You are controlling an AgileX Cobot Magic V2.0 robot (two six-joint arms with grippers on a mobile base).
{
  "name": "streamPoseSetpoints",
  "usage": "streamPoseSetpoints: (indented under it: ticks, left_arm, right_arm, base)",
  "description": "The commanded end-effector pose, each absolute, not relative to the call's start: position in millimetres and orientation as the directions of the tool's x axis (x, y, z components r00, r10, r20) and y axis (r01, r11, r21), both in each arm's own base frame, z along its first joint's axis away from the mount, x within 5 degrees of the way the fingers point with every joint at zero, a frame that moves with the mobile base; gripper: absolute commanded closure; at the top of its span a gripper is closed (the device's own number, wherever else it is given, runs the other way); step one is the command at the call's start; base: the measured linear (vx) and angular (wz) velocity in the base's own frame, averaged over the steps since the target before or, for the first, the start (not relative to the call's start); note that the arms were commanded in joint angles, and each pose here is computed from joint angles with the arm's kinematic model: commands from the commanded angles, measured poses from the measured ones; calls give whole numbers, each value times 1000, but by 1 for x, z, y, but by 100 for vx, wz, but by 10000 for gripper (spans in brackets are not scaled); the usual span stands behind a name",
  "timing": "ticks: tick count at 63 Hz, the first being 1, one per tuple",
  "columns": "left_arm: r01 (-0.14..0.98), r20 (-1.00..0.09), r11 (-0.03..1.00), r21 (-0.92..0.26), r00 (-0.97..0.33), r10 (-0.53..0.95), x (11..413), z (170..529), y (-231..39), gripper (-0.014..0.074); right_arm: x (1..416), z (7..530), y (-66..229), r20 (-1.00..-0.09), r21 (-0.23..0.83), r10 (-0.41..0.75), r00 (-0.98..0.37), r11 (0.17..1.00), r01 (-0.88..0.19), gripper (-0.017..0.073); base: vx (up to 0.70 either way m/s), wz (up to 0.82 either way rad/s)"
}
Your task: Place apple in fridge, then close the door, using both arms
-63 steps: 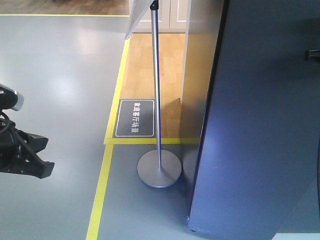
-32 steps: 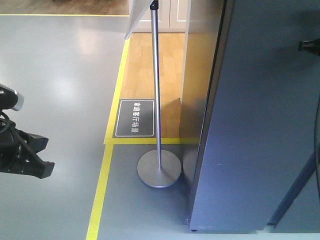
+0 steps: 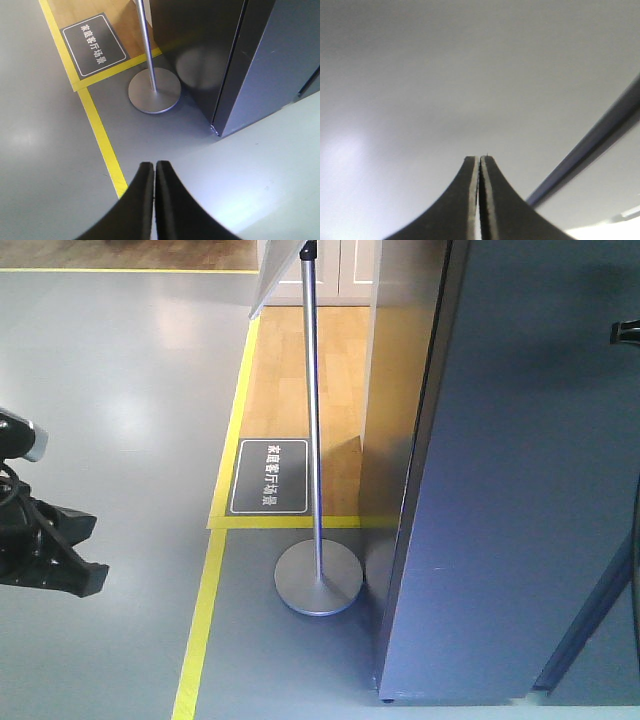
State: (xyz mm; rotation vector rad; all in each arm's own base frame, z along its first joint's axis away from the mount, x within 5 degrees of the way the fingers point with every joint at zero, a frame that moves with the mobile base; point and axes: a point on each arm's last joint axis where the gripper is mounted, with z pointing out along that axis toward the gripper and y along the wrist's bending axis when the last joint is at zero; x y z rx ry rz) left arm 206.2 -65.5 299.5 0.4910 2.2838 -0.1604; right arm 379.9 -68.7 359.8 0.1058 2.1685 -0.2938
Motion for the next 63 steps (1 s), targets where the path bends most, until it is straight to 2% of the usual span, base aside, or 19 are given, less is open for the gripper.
streamPoseSetpoints:
  ticks: [1, 12, 25, 63]
  left_arm:
    - [378, -786, 925, 34, -561, 259, 208, 315, -66, 600]
    - [378, -786, 925, 34, -561, 259, 208, 315, -66, 600]
    - [378, -786, 925, 34, -561, 259, 208, 315, -66, 600]
    - [378, -786, 925, 34, -561, 259, 208, 315, -66, 600]
  right_arm:
    - [363, 396, -46, -841, -212, -129, -525, 972, 100, 563]
    - [345, 405, -13, -835, -98, -83, -544, 995, -1, 563]
    - [309, 396, 11, -858, -89, -113, -502, 993, -71, 563]
    - [151, 346, 5, -848, -73, -96, -521, 995, -64, 563]
  base:
    - [0, 0]
    - [0, 0]
    - [0, 0]
    - [0, 0]
